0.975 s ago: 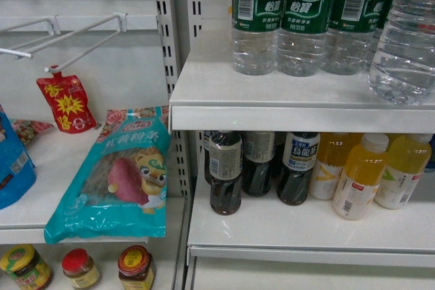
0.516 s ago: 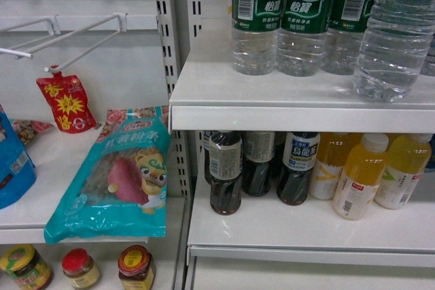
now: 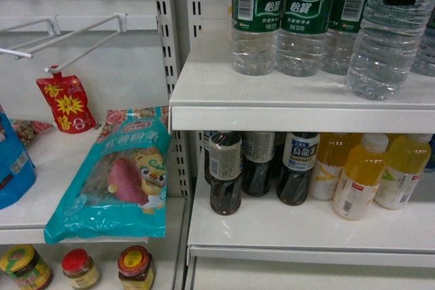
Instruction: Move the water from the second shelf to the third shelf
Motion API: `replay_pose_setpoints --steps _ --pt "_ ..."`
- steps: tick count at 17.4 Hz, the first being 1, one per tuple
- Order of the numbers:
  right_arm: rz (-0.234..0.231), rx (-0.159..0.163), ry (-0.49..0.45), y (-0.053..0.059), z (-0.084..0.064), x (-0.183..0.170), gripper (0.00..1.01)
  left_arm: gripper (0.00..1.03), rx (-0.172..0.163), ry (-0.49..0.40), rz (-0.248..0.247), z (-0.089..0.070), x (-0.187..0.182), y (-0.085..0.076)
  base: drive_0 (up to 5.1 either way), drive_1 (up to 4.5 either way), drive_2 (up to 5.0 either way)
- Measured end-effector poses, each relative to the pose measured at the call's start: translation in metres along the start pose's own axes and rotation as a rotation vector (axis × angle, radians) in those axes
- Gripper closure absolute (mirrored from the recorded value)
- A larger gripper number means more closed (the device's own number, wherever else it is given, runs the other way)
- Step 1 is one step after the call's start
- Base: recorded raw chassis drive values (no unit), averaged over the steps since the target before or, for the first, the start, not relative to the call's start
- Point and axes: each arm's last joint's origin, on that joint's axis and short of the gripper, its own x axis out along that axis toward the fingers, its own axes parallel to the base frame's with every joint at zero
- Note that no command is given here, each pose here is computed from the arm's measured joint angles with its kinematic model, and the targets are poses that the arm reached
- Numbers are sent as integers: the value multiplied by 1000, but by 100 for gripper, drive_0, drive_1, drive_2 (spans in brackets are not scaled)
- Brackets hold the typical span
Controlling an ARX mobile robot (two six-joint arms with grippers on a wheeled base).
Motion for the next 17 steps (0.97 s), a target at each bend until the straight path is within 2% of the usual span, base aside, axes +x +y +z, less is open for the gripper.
replay_pose_setpoints --steps 10,15,17 --pt "-11 -3 -19 2 -5 1 59 5 0 0 0 0 0 0 0 0 0" --pt "-11 -12 -19 2 -6 1 3 5 0 0 0 0 0 0 0 0 0" --pt "-12 -12 -18 1 -6 1 4 5 0 0 0 0 0 0 0 0 0"
